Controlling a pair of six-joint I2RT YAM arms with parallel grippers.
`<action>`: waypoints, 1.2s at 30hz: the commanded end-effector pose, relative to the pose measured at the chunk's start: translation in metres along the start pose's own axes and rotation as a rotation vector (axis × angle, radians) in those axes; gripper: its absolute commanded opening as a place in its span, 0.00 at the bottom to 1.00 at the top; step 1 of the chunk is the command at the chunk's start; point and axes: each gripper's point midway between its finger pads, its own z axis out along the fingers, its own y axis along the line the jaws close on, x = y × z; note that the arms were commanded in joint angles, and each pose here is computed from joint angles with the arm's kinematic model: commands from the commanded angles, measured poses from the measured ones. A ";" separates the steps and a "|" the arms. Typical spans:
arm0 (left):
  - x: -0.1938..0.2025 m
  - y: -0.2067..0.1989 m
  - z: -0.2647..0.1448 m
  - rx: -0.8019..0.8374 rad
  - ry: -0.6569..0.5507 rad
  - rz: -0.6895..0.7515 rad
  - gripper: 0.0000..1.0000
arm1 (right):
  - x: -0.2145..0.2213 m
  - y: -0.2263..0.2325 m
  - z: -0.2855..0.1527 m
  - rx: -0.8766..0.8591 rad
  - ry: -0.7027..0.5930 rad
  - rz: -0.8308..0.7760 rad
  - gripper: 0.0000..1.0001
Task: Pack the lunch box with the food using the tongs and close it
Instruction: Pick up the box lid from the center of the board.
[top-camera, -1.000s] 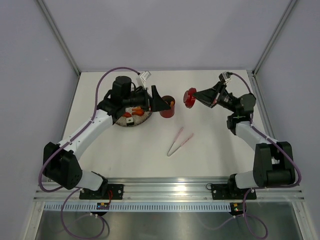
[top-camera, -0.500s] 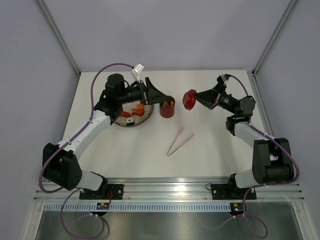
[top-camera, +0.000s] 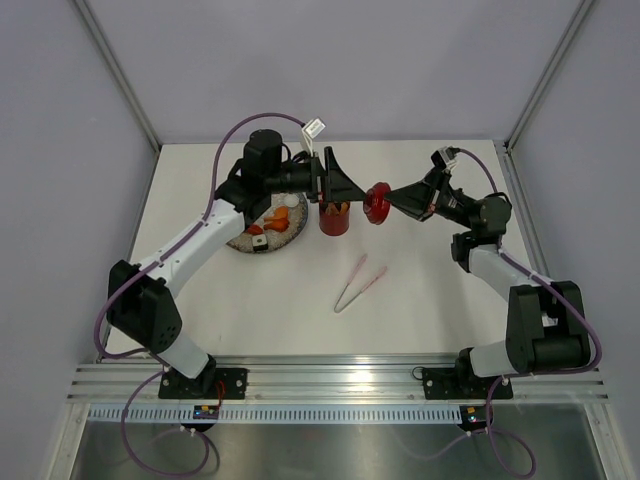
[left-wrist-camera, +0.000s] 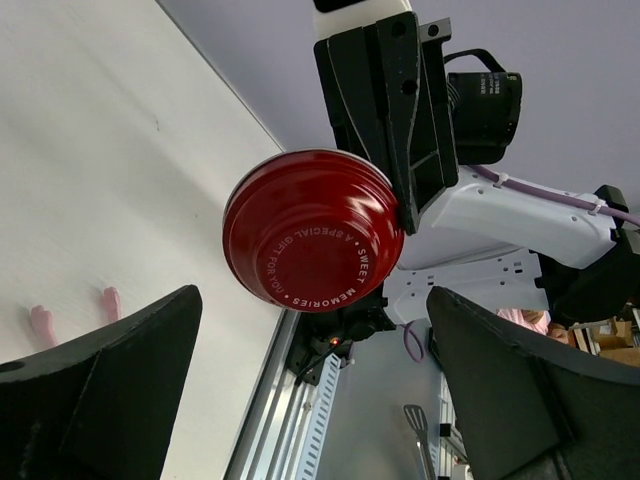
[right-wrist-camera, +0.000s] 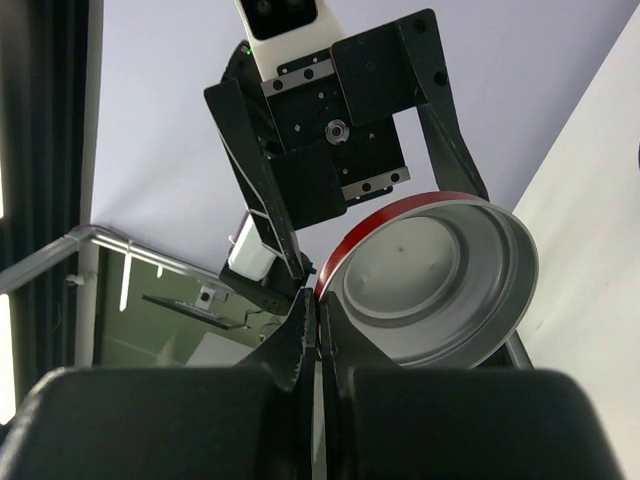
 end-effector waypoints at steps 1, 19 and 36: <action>-0.001 -0.012 -0.001 0.012 0.030 0.039 0.99 | 0.021 0.039 0.004 -0.094 0.077 -0.260 0.00; 0.014 -0.025 0.007 0.071 0.071 0.015 0.95 | 0.029 0.034 0.020 -0.004 0.109 -0.327 0.00; 0.015 -0.041 0.014 0.139 0.056 0.019 0.91 | 0.029 0.033 0.021 -0.003 0.119 -0.318 0.00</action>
